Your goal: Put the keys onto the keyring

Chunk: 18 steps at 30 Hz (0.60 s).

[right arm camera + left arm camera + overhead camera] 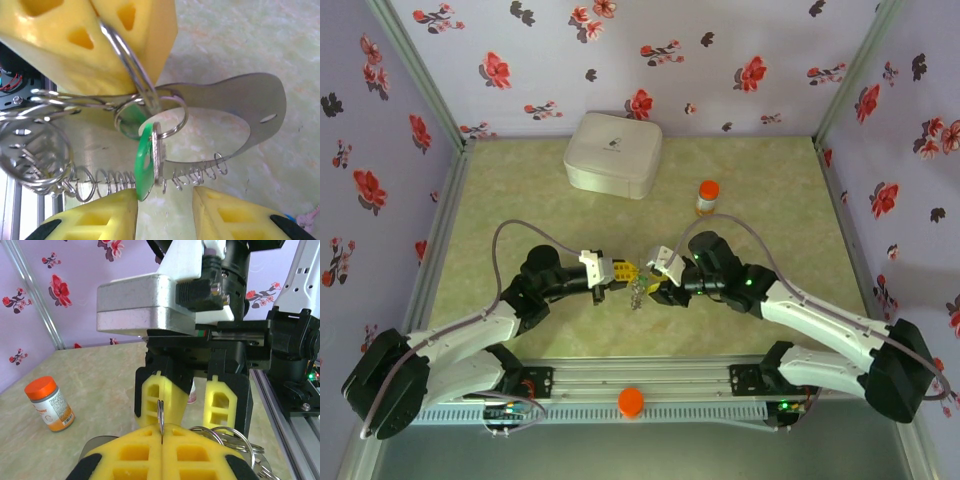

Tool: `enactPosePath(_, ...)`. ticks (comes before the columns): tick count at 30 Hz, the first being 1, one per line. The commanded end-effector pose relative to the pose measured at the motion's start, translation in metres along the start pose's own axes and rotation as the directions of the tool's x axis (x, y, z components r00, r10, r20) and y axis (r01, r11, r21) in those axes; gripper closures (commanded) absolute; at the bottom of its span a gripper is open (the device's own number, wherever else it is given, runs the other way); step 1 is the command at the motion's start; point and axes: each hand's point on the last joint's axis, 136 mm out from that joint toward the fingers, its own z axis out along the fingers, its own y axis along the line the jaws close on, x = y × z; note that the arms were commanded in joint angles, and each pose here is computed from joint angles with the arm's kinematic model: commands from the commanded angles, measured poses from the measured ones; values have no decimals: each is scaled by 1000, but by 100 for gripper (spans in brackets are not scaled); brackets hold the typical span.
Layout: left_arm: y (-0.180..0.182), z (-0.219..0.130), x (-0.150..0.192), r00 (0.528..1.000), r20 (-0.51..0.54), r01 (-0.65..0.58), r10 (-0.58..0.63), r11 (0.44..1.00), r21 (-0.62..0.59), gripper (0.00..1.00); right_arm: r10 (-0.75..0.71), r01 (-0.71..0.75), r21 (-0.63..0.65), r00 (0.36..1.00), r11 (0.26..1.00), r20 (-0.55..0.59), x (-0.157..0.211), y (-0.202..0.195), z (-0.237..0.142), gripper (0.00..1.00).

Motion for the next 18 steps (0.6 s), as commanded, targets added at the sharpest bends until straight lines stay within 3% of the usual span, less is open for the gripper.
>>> enactPosePath(1,-2,0,-21,997,72,-34,33,999,14,100,24,-21,-33,993,999,112,-18,2,4,65)
enactPosePath(18,-1,0,-20,997,67,-33,32,999,15,100,-32,26,33,986,999,166,-20,-4,-1,65)
